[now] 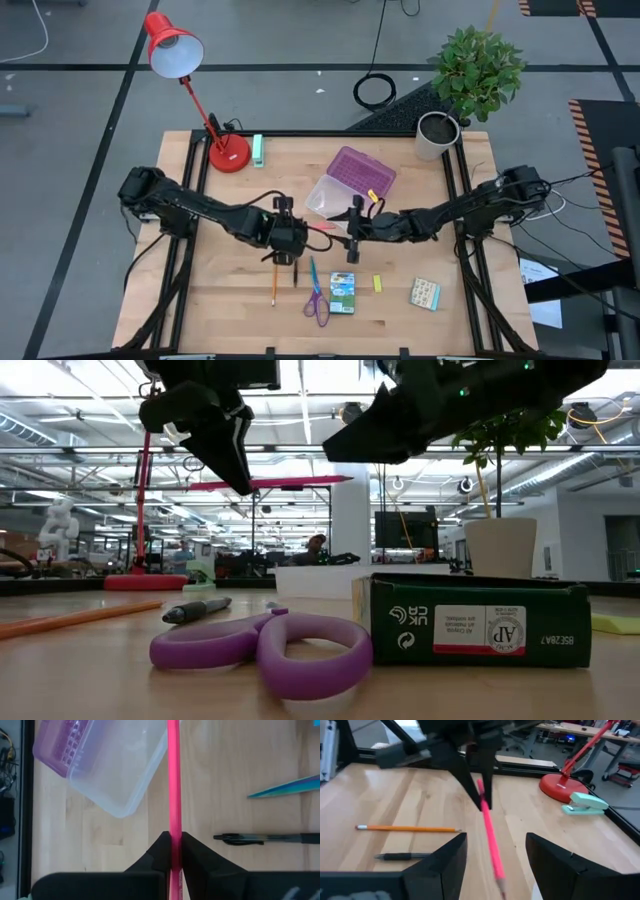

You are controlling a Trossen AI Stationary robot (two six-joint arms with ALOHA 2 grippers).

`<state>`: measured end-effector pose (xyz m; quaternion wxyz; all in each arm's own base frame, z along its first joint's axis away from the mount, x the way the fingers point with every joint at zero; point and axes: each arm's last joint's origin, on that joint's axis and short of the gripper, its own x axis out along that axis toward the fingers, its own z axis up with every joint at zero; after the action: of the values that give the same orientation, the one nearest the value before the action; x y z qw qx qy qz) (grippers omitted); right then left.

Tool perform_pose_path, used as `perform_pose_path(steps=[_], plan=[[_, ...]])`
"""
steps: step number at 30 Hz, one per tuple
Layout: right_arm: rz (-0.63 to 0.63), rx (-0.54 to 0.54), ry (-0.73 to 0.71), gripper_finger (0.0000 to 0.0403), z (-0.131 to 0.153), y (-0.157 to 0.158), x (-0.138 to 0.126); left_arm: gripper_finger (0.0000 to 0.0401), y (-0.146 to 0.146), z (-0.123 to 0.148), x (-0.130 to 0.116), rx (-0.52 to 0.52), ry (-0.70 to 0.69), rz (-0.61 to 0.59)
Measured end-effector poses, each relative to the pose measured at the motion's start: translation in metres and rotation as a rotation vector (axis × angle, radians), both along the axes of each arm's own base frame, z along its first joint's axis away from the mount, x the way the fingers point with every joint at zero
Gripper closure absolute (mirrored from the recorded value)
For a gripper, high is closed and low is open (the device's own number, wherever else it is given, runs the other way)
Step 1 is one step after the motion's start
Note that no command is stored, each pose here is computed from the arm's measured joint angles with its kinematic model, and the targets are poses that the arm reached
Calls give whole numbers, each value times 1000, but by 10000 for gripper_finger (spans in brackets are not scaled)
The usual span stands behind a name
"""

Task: Pack school essentials
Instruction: Put the pink pencil into the purple supply box

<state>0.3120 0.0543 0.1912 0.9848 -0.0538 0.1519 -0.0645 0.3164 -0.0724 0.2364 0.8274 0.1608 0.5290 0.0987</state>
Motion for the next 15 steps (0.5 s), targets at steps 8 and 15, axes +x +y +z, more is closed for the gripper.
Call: perform_pose_path(steps=[8,15], plan=[[39,21,29,223,-16,0,7,367,-1,2,3,-8,-37,-5],[35,13,28,269,-18,-1,8,366,-1,2,4,-9,-39,-5]])
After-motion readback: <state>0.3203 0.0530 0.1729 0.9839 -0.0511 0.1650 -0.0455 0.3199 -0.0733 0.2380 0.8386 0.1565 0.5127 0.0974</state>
